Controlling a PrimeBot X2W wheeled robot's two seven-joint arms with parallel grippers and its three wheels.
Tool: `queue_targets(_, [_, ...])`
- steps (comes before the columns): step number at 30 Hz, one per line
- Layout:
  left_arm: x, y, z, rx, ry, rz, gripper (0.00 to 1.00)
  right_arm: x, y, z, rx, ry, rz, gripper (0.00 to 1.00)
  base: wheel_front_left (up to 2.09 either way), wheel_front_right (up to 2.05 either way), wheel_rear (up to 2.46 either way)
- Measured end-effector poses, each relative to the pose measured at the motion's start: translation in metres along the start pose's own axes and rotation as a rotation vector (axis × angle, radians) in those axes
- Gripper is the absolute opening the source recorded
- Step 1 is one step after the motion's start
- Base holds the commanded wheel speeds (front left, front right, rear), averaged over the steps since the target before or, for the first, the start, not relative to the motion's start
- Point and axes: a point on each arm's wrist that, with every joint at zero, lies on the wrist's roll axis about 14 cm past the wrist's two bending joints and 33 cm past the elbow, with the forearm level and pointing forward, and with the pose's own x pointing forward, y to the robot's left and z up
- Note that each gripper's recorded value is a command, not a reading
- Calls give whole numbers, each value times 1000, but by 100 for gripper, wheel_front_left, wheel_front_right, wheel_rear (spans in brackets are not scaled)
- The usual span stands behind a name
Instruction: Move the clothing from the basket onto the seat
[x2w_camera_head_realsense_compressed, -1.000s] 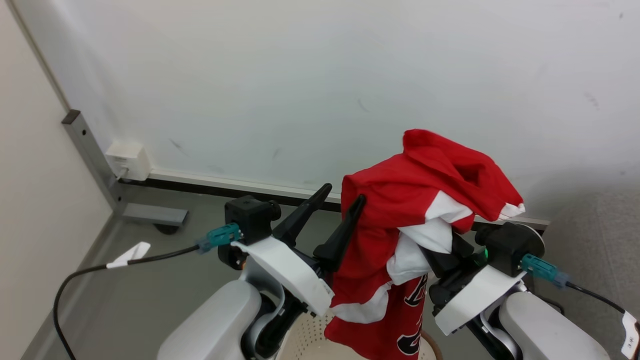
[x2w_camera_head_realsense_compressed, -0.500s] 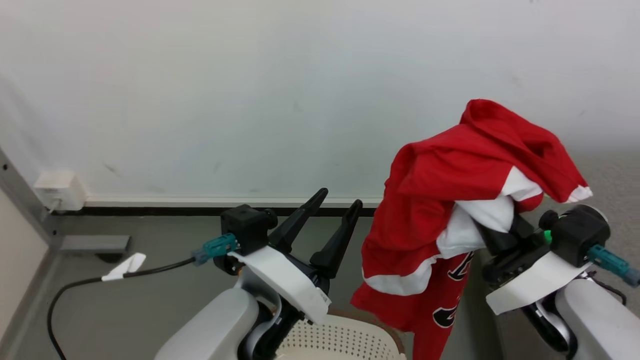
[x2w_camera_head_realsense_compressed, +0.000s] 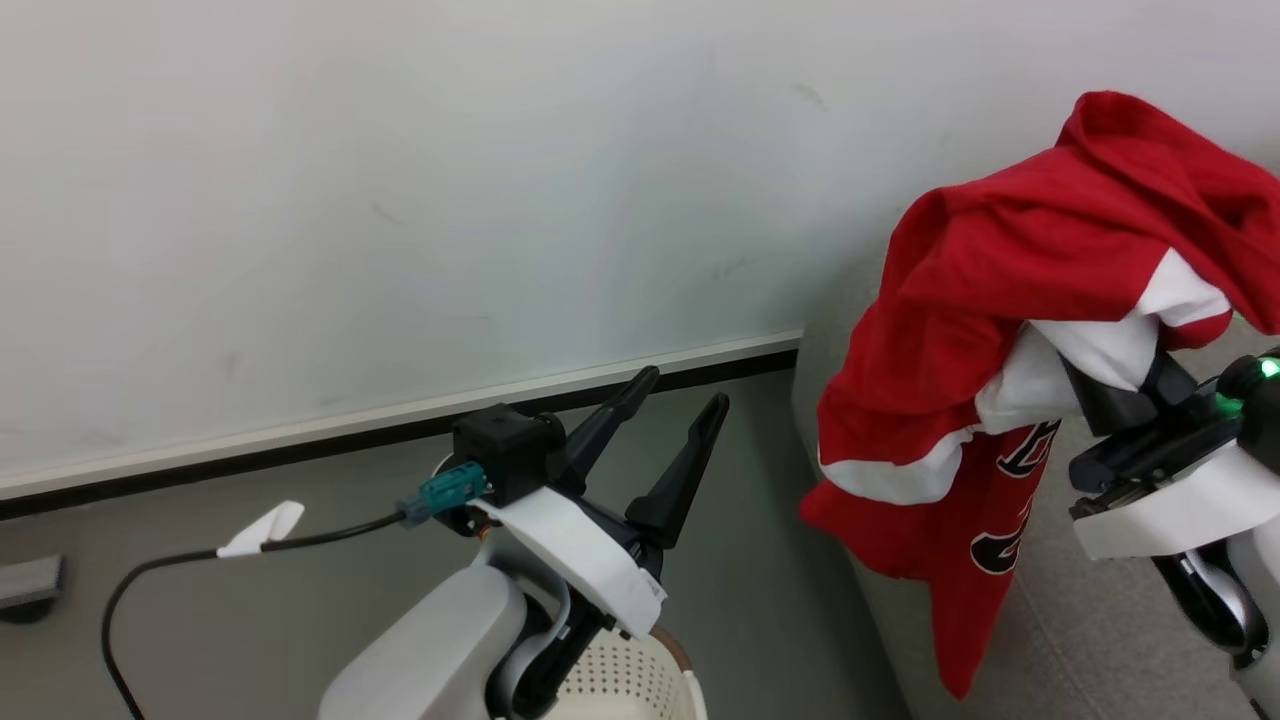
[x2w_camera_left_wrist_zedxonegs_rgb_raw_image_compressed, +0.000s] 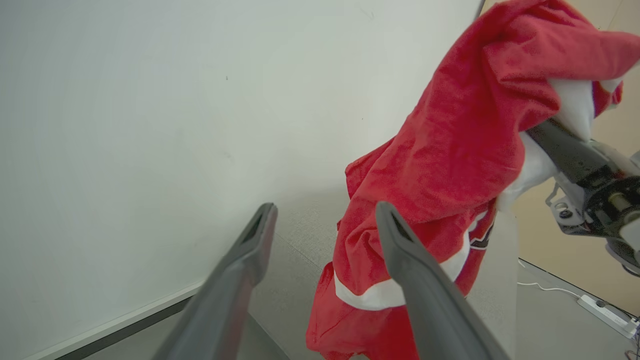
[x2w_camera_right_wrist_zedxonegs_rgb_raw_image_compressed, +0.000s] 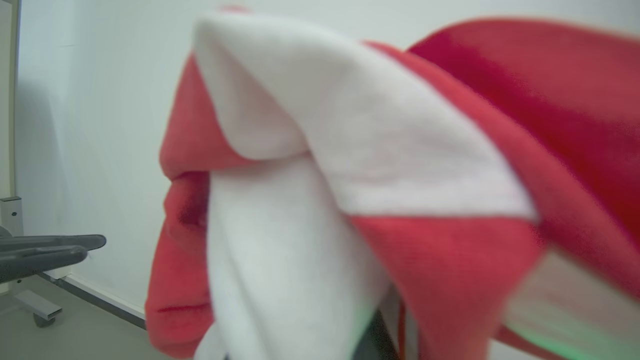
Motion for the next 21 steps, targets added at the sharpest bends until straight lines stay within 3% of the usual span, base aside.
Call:
queue_targets(10, [35,-37,-31,-38,51,-154,100,-41,-57,37,-125,-28,-159,0,0,0,0])
queue_targets(21, [55,-65,-54,-36,75,-271,100,-80,-81,48,-172,-7,-282,0,0,0,0])
